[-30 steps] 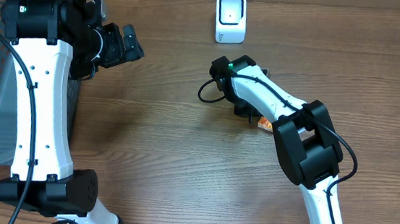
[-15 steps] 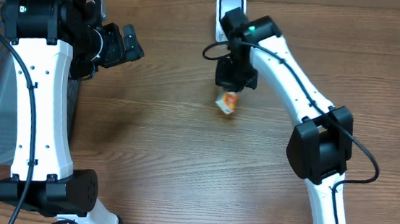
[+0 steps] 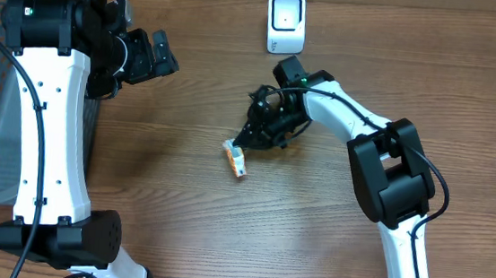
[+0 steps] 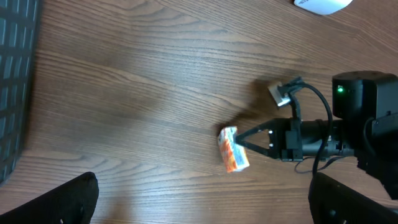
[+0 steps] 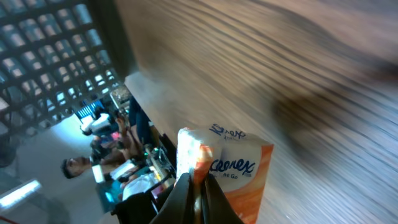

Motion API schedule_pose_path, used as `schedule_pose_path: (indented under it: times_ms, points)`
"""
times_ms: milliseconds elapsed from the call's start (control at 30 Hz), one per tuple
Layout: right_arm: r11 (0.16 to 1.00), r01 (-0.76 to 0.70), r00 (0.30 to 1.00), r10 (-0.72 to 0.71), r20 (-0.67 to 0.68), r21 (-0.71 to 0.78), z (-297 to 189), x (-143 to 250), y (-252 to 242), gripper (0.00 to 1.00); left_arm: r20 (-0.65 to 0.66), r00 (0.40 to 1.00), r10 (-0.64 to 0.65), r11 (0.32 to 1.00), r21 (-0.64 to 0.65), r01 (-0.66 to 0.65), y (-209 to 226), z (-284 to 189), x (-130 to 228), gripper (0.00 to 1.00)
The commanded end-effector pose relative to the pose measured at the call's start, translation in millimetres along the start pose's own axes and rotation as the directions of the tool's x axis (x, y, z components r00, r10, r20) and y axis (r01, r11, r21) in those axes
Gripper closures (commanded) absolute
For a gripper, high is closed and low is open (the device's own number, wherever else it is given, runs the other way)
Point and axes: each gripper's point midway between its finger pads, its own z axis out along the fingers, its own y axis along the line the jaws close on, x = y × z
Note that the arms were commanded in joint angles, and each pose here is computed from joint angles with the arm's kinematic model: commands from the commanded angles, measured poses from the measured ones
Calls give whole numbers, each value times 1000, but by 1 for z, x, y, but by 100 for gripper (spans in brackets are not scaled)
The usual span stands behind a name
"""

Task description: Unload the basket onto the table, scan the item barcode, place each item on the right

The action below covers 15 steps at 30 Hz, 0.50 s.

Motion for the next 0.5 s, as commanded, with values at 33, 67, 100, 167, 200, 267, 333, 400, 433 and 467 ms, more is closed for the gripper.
schedule_pose_path:
  times_ms: [33,67,100,167,200,267,333,400,433,467]
  points:
    - [969,-155,981,129,142,193,-40,-20,-58,72,-12,1000,19,1000,0,-19,-2,4,0,0]
    - [953,-183,975,144,170,240,-48,-22,-70,69,-12,1000,19,1000,0,-19,-2,4,0,0]
    - [934,-211,967,157,198,288,-57,-24,-81,66,-12,1000,19,1000,0,-19,-2,4,0,0]
    - [874,-275,948,179,261,400,-82,-26,-105,64,-12,1000,19,1000,0,-19,-2,4,0,0]
    - [852,-295,942,185,279,432,-91,-26,-111,63,-12,1000,19,1000,0,-19,-2,4,0,0]
    - [817,-315,937,186,297,483,-110,-23,-116,63,-12,1000,19,1000,0,-19,-2,4,0,0]
    - [827,-232,962,118,246,511,-127,-19,-99,63,-12,1000,19,1000,0,-19,-2,4,0,0]
    - [833,-172,975,68,212,526,-136,-15,-82,64,-12,1000,19,1000,0,-19,-2,4,0,0]
    - [835,-142,980,43,194,532,-138,-13,-74,64,-12,1000,19,1000,0,-19,-2,4,0,0]
    - [838,-98,986,8,167,536,-139,-11,-64,64,-12,1000,19,1000,0,-19,-2,4,0,0]
